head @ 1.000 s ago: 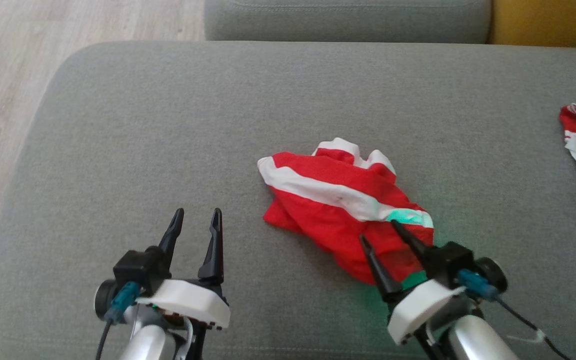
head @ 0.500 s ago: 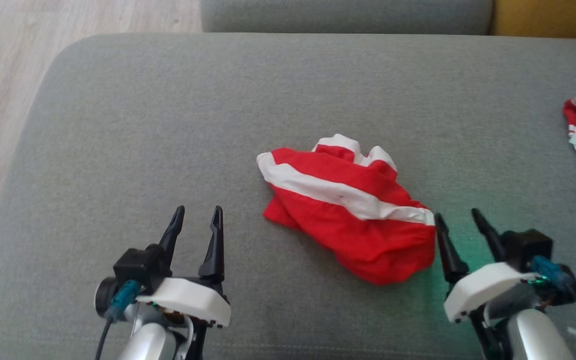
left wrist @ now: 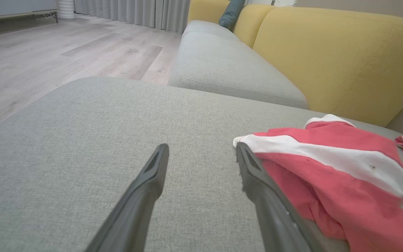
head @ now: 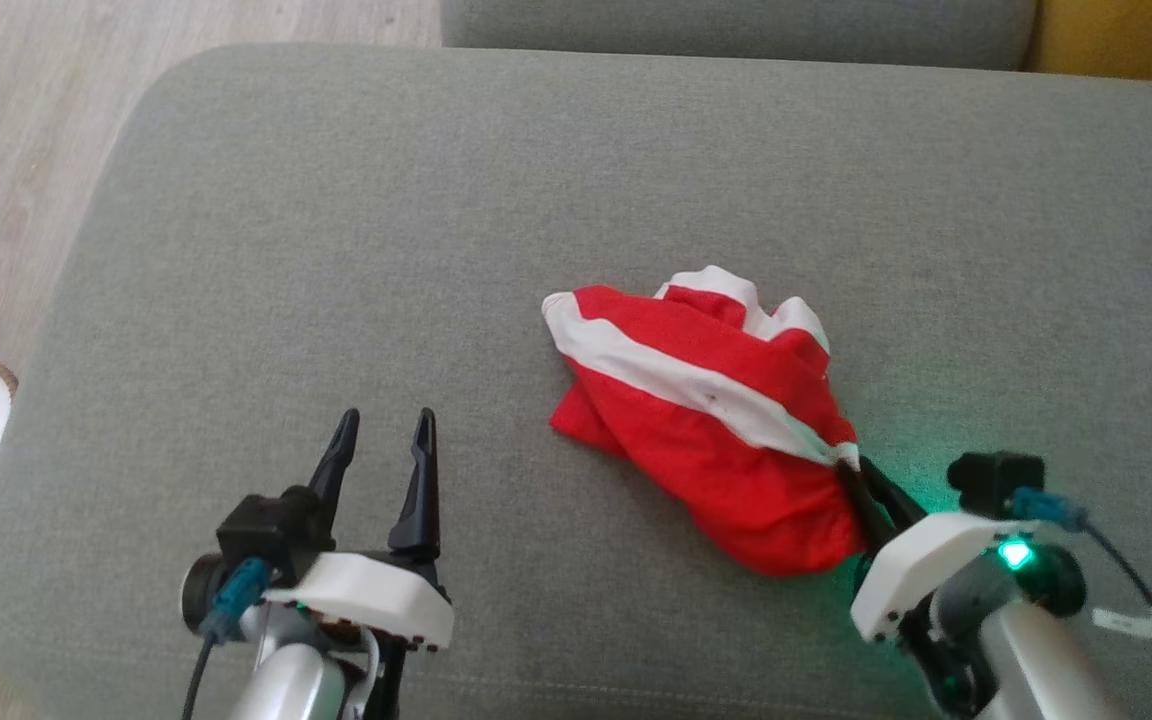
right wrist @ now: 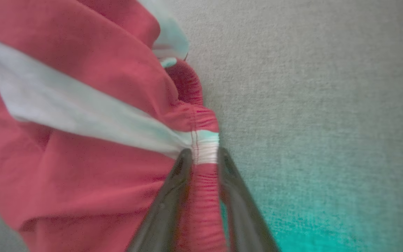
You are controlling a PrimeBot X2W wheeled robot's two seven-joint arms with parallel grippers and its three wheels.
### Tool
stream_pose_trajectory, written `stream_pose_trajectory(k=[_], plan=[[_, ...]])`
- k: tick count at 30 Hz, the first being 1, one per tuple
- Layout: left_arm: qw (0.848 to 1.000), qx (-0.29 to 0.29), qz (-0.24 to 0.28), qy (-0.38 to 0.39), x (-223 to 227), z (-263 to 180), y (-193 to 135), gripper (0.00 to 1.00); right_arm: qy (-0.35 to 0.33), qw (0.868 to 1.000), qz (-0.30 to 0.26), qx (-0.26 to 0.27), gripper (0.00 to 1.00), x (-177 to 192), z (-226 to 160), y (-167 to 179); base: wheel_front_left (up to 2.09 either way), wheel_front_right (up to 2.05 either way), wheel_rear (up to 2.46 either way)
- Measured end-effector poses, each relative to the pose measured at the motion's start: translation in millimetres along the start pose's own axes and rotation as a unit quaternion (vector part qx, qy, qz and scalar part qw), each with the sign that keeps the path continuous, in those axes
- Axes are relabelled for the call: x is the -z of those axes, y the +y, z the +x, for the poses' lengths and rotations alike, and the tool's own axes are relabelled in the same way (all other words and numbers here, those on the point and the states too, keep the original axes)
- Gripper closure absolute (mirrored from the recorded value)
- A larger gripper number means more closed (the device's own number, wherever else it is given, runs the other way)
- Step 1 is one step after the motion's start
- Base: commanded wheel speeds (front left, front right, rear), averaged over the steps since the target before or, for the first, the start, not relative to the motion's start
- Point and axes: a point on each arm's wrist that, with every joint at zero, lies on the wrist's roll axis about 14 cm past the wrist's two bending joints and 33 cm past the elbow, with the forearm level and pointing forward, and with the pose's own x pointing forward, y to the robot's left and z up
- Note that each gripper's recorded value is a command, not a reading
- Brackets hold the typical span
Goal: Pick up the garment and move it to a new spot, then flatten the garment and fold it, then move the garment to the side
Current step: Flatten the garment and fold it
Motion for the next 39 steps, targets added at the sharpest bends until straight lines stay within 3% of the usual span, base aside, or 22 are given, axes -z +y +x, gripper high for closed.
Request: stream_pose_trajectory(k=[1,7,12,18,19,20,21,22,29,39], plan=[[1.0,-0.001,0.0,0.0,0,0,0,0.0,-0.003,1.0,0.001,0.001,1.0,-2,1,-2,0.0,0.0,0.0],[1.0,0.012,0.003,-0.003,-1,4,-7,0.0,-0.071,0.995,-0.028,0.066,1.0,-36,-11,-52,0.0,0.0,0.0],[1.0,0.023,0.003,-0.003,-2,5,-14,0.0,-0.08,0.986,-0.067,0.13,1.0,-38,-28,-92,0.0,0.0,0.0],[1.0,0.031,0.003,0.0,1,6,-19,0.0,-0.078,0.979,-0.099,0.161,1.0,-40,-32,-106,0.0,0.0,0.0],[1.0,0.031,0.003,0.0,1,6,-19,0.0,-0.078,0.979,-0.099,0.161,0.88,-40,-32,-106,0.0,0.0,0.0],[1.0,0.031,0.003,0.001,1,6,-19,0.0,-0.078,0.978,-0.101,0.162,0.61,-40,-32,-105,0.0,0.0,0.0],[1.0,0.031,0.003,0.001,1,6,-20,0.0,-0.079,0.978,-0.103,0.163,0.23,-40,-31,-104,0.0,0.0,0.0],[0.999,0.031,0.003,0.002,2,6,-20,0.0,-0.08,0.978,-0.102,0.166,0.0,-40,-31,-106,0.0,0.0,0.0],[0.999,0.033,0.005,-0.001,-1,5,-21,0.0,-0.123,0.972,-0.098,0.175,0.0,-54,-38,-105,0.0,0.0,0.0],[0.998,0.045,0.01,-0.03,-19,2,-29,0.0,-0.246,0.951,-0.109,0.153,0.0,-111,-65,-77,0.0,0.0,0.0]])
